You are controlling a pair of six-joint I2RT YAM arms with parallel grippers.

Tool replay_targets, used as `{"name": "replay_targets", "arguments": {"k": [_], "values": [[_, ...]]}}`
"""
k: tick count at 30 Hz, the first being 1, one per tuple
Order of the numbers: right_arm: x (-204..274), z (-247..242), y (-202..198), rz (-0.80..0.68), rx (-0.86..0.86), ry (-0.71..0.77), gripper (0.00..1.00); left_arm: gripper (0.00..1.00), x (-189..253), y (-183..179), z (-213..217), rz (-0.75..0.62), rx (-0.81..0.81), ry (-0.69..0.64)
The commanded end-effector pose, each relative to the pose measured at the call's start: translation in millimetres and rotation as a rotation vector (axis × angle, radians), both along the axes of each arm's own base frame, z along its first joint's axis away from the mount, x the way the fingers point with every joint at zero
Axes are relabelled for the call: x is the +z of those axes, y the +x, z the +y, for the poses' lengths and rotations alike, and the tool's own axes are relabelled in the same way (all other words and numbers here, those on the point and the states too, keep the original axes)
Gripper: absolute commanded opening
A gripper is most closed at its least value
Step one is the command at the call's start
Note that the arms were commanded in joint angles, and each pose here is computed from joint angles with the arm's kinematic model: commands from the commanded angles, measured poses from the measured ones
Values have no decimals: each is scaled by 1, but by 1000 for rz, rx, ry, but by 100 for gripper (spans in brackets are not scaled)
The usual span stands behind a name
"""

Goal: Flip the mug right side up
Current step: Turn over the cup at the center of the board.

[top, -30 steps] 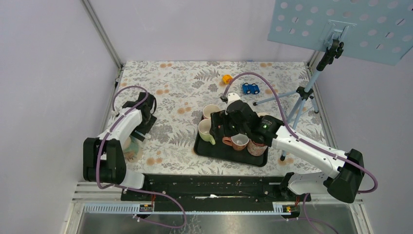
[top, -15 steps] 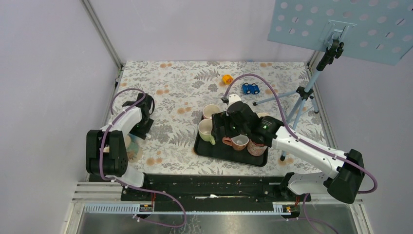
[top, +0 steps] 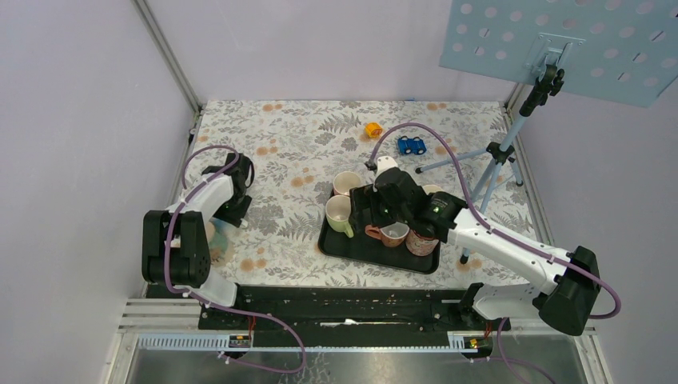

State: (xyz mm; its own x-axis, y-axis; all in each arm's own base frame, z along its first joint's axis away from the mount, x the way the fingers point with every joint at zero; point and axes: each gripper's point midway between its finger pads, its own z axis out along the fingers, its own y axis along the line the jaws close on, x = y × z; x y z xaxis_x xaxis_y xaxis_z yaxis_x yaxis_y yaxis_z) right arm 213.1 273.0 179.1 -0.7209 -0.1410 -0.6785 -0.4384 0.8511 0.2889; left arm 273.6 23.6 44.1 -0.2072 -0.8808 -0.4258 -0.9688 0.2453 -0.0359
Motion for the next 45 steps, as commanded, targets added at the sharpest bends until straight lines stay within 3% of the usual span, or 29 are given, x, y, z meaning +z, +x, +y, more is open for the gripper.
{"name": "replay_targets", "arguments": {"k": [1,7,12,20,31,45], "values": [[9,-4,1,-23,-5,23,100,48,7,9,4,-38,23,13],[5,-6,0,-17,-4,22,100,33,4,8,2,-27,21,0],[6,-8,-1,-19,-9,28,100,0,1,12,-8,-46,-13,-51],[10,-9,-1,-24,-24,47,100,0,18,21,-37,-128,-107,-119],[17,-6,1,-30,-41,90,100,0,52,36,-94,-279,-393,-244],[42,19,17,-32,-40,269,100,0,154,67,-156,-595,-795,-327]]}}
